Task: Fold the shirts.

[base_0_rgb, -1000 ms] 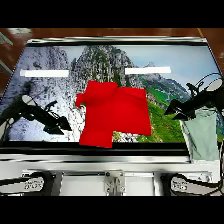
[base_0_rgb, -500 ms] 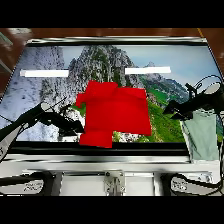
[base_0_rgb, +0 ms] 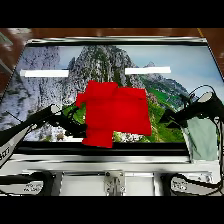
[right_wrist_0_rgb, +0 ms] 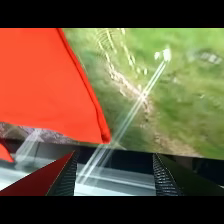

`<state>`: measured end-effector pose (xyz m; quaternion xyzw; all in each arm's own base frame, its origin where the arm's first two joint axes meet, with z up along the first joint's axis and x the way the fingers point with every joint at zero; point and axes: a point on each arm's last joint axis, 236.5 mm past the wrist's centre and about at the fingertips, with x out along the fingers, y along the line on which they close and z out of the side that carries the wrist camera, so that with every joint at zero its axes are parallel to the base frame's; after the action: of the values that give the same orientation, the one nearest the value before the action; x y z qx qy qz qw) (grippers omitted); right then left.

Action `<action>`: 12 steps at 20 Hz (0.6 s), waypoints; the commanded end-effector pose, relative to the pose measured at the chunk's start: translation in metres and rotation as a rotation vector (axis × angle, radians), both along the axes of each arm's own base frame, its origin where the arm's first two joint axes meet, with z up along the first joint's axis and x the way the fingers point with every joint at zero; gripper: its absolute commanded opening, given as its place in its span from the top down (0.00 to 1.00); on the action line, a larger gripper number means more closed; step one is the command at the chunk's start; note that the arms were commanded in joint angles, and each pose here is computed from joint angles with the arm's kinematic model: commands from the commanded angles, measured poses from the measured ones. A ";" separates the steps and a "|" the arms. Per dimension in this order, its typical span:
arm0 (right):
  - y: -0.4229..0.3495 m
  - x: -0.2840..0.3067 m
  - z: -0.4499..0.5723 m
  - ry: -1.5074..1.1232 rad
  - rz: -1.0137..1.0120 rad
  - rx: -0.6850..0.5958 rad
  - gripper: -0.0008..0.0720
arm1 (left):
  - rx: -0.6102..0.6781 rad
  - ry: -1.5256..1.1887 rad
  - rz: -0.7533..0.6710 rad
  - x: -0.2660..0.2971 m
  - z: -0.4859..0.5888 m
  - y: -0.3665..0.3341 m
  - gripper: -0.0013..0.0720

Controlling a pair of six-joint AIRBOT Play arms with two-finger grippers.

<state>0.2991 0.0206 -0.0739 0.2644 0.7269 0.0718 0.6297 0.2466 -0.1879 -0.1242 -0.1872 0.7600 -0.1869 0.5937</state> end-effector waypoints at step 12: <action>0.081 0.000 -0.059 -0.012 -0.023 0.075 0.90 | 0.062 -0.144 -0.078 0.026 0.026 0.013 0.93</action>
<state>0.2822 0.0919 -0.1313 0.2837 0.7384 0.0956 0.6043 0.2646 -0.1857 -0.1053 -0.1582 0.7355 -0.2024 0.6269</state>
